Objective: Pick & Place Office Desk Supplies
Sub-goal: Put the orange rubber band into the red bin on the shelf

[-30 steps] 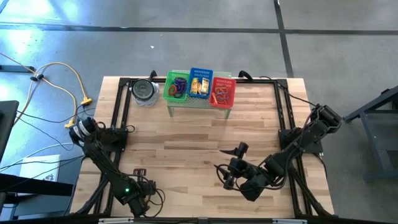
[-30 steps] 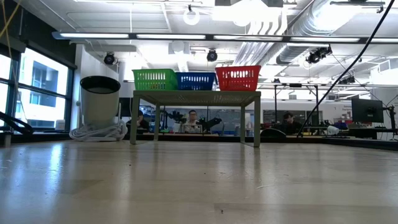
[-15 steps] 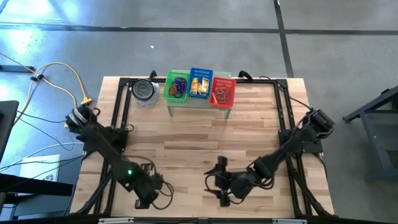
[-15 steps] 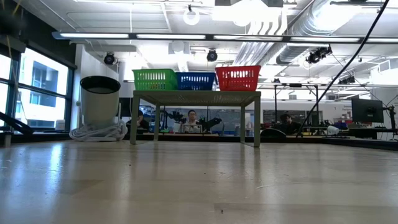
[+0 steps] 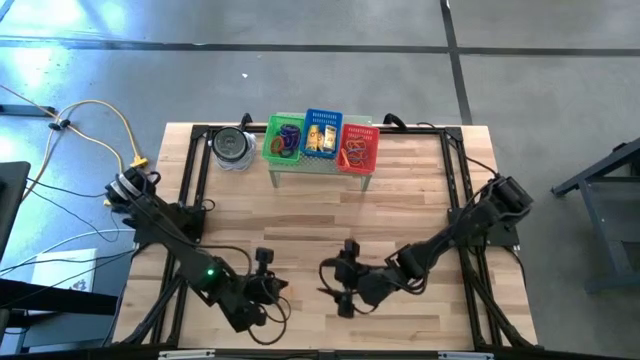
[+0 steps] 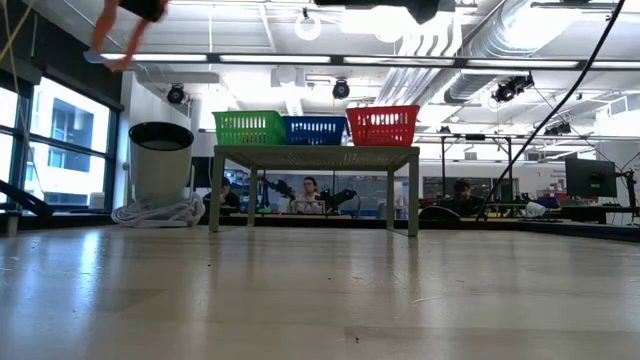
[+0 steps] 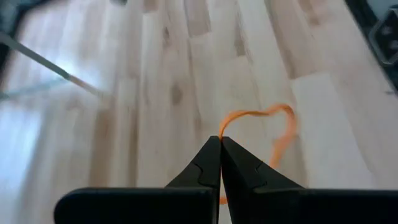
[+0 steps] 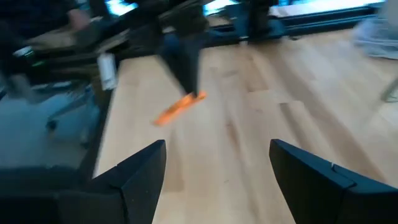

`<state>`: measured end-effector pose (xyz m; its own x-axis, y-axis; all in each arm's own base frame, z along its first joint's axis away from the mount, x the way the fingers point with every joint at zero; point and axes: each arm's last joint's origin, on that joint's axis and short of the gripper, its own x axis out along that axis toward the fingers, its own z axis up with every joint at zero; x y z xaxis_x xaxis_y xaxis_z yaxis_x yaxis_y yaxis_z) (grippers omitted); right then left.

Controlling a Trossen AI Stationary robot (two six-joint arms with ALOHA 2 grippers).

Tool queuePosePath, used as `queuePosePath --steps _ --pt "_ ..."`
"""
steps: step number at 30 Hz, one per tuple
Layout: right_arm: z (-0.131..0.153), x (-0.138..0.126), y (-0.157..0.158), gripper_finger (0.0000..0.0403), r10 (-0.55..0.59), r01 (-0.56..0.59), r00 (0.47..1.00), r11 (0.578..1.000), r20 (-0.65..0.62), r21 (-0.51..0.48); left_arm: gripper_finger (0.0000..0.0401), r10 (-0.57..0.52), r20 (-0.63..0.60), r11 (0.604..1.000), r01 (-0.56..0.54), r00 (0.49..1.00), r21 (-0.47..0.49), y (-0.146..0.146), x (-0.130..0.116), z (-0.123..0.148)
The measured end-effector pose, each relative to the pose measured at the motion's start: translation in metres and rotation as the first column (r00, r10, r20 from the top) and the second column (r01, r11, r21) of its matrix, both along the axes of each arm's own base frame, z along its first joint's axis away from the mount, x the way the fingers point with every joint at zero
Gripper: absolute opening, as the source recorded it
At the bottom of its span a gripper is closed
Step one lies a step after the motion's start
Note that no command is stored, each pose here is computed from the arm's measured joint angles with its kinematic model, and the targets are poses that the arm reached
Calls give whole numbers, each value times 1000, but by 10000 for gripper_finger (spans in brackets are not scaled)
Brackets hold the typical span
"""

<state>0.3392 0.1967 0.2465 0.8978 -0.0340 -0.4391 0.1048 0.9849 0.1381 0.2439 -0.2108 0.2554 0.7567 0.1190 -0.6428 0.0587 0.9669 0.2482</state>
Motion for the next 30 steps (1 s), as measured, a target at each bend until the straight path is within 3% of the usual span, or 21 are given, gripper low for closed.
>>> queuePosePath --steps 8,20,30 --pt "-19 14 -3 275 -31 31 999 999 -6 -11 0 63 63 994 -68 996 88 10 19 -5" --pt "-47 36 -16 275 -103 103 995 992 10 -75 0 126 111 978 -142 986 152 18 24 -3" --pt "-54 48 -28 258 -77 77 997 997 -2 0 0 127 111 978 -143 986 151 18 24 -3"
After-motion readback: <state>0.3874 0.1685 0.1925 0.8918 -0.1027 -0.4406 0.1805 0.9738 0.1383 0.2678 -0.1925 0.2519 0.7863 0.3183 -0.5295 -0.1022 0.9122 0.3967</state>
